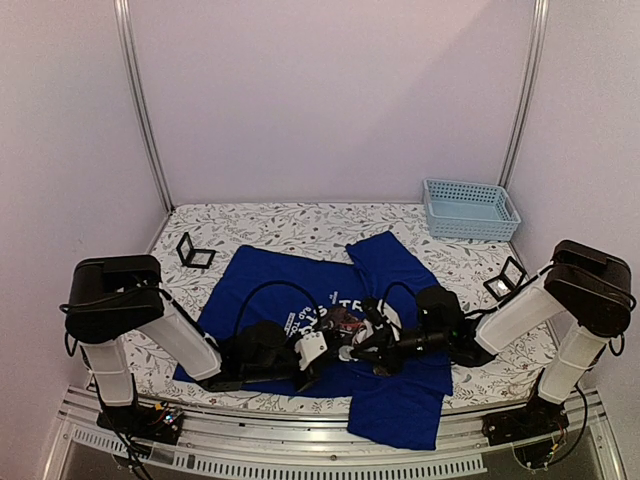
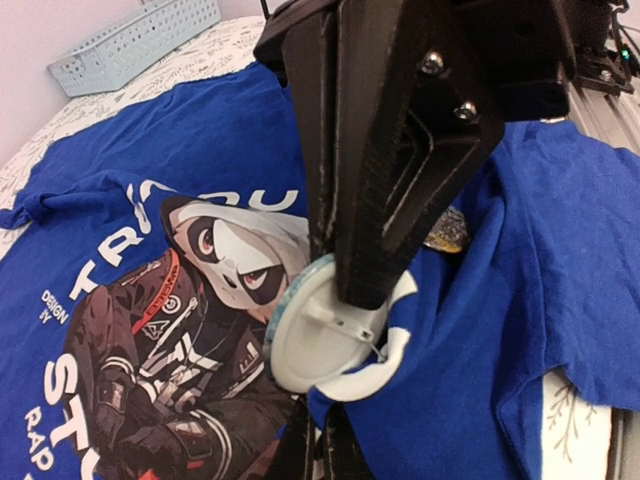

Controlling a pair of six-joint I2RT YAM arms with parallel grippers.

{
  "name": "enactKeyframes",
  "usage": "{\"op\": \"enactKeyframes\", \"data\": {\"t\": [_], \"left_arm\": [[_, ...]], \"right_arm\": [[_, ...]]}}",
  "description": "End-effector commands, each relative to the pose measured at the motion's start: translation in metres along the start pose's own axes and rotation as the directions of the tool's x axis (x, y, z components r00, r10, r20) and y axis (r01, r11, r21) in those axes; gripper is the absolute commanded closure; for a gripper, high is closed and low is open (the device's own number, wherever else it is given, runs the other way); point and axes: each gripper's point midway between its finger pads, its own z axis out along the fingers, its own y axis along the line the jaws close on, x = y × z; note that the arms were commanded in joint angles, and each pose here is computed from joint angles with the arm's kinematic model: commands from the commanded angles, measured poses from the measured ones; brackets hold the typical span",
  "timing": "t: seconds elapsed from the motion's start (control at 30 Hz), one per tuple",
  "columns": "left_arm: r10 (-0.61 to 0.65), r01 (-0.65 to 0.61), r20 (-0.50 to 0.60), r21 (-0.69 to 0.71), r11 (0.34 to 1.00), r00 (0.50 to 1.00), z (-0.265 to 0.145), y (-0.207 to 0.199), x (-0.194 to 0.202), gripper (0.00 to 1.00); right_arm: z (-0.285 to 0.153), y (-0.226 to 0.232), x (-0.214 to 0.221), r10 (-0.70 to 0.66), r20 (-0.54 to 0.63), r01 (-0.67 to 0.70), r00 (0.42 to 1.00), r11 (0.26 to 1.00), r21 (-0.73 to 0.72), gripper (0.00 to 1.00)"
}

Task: Pin the brooch onto the clothing
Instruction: Position the brooch on the flattened clothing.

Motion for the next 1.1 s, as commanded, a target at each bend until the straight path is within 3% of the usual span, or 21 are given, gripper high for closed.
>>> {"op": "enactKeyframes", "data": {"t": [0.0,0.17,0.37,0.63,0.93,1.07], "left_arm": [[-0.045,0.058,0.147,-0.083,0.995,0.988,0.001,0.025,-0.050,1.00],[-0.094,0.107,0.130,-0.097,0.990,0.987,0.002,0.028,-0.045,1.00],[-0.239,0.252,0.167,-0.065,0.965,0.957,-0.005,0.029,-0.060,0.98],[-0.310,0.313,0.164,0.010,0.950,0.936,0.003,0.019,-0.066,1.00],[-0.495,0.513,0.191,-0.059,0.856,0.848,0.005,0.051,-0.076,1.00],[-0.511,0.526,0.168,-0.058,0.848,0.843,0.012,0.048,-0.068,1.00]], "right_arm": [[0.006,0.062,-0.016,-0.055,0.037,0.062,0.998,0.974,-0.219,1.00],[0.002,0.059,-0.028,-0.056,0.076,0.069,0.996,0.982,-0.174,1.00],[-0.001,0.037,-0.042,-0.008,0.121,0.012,0.993,0.999,-0.031,1.00],[0.001,0.042,-0.041,0.007,0.115,-0.001,0.993,0.999,-0.050,1.00],[0.001,0.055,-0.054,0.012,0.142,0.000,0.990,0.996,-0.085,1.00],[-0.001,0.061,-0.060,-0.002,0.155,0.018,0.988,0.995,-0.100,1.00]]}}
